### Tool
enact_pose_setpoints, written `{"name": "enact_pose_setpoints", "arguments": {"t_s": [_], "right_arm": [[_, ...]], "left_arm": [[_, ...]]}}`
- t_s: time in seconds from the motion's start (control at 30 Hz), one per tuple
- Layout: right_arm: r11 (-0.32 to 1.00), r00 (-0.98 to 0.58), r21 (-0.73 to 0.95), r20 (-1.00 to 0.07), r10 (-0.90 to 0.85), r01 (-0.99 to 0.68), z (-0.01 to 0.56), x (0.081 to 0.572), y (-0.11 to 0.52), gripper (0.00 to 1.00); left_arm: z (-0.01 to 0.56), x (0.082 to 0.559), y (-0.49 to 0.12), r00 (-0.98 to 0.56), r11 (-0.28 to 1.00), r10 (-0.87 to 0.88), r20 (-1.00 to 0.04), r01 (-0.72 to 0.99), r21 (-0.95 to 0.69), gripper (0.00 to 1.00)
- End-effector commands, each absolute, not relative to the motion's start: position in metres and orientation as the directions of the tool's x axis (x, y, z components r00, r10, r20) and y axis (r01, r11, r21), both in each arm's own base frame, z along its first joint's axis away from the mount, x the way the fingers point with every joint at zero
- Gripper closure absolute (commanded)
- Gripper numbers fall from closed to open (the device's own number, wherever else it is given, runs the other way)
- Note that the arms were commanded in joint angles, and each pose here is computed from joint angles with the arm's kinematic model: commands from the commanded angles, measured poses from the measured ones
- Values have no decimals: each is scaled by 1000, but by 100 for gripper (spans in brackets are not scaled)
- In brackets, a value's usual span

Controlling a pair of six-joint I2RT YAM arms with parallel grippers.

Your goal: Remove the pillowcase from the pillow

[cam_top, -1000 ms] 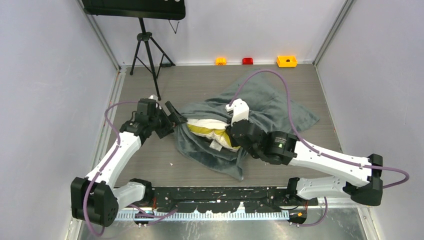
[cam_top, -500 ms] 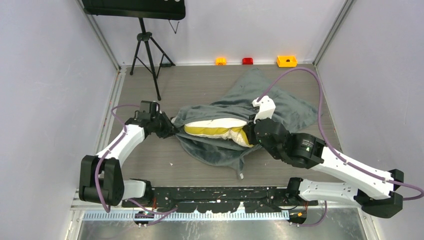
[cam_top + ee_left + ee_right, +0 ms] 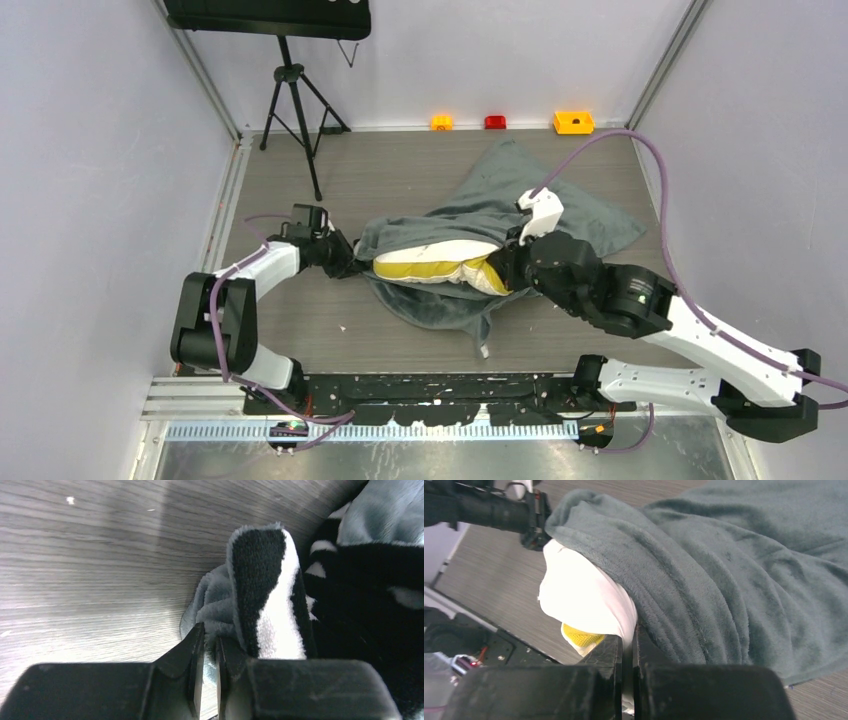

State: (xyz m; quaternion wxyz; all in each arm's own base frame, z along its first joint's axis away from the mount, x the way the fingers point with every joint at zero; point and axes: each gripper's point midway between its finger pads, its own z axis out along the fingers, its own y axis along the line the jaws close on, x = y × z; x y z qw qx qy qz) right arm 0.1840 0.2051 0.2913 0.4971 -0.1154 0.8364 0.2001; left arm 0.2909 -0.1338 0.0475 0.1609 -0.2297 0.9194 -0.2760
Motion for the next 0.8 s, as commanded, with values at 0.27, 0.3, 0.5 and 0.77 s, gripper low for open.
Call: {"name": "enact_pose_setpoints", "arguments": {"t_s": [0.27,0.3,0.5,0.77], "right_arm": [[288,-499,491,-865,48,-822,392,89,286,100],[253,-507,498,-861,33,-829,387,84,291,100],[310,-571,524,-817,-82,-793,332,90,307,100],[592,-661,493,-745,-92,-638,249,140,319,100]], "left_arm": [[123,387,-189,-797,653,-504,-332,-100,-751,73],[132,394,-195,-804,639,-493,-333,-74,-765,71],[160,406,-211,-840,616,-414,-351,26,-788,48],[151,368,-154,-839,744,-413,-354,-86,-663,23]]}}
